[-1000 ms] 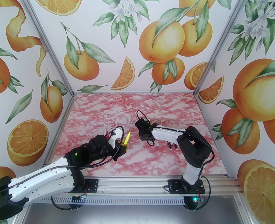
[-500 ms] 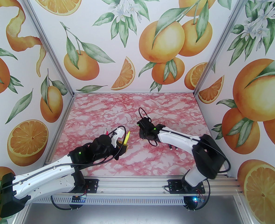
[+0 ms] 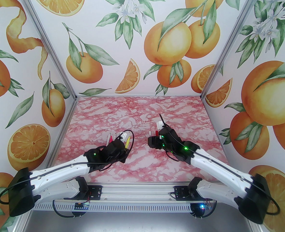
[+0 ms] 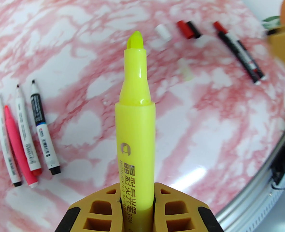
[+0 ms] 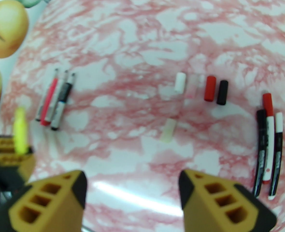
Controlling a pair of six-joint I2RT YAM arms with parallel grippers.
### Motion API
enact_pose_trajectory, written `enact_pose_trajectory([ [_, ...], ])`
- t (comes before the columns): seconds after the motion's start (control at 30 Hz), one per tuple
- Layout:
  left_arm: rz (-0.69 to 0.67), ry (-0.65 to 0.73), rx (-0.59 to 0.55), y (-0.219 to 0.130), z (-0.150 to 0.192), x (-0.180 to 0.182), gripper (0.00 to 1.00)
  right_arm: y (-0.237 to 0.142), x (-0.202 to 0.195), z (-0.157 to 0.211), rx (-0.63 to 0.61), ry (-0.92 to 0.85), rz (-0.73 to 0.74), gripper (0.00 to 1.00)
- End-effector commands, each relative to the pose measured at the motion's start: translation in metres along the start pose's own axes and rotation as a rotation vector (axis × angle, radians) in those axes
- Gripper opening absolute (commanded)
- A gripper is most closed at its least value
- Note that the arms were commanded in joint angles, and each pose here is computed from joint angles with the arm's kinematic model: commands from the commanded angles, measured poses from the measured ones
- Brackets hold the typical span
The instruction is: Open the pen caps
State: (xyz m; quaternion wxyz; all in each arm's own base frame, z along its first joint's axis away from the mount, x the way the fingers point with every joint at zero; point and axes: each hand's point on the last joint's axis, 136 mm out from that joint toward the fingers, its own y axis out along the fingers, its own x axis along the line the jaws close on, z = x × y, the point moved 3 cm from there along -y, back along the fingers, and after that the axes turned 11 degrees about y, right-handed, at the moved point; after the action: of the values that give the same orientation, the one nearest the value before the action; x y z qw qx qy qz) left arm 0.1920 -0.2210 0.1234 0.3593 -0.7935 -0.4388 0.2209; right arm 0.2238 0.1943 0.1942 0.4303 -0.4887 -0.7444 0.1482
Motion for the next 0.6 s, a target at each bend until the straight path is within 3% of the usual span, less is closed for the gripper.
enact_pose_trajectory([
  [0.0, -0.092, -0.038, 0.031, 0.013, -0.001, 0.01, 0.0, -0.012, 0.008, 0.009, 0.018, -0.021, -0.096, 0.83],
  [0.13, -0.183, -0.035, 0.092, 0.029, 0.0, 0.018, 0.01, -0.025, 0.013, 0.013, 0.016, -0.026, -0.168, 1.0],
  [0.57, -0.337, -0.029, 0.178, 0.062, -0.002, 0.046, 0.02, -0.033, 0.012, 0.02, 0.022, -0.025, -0.201, 1.0],
])
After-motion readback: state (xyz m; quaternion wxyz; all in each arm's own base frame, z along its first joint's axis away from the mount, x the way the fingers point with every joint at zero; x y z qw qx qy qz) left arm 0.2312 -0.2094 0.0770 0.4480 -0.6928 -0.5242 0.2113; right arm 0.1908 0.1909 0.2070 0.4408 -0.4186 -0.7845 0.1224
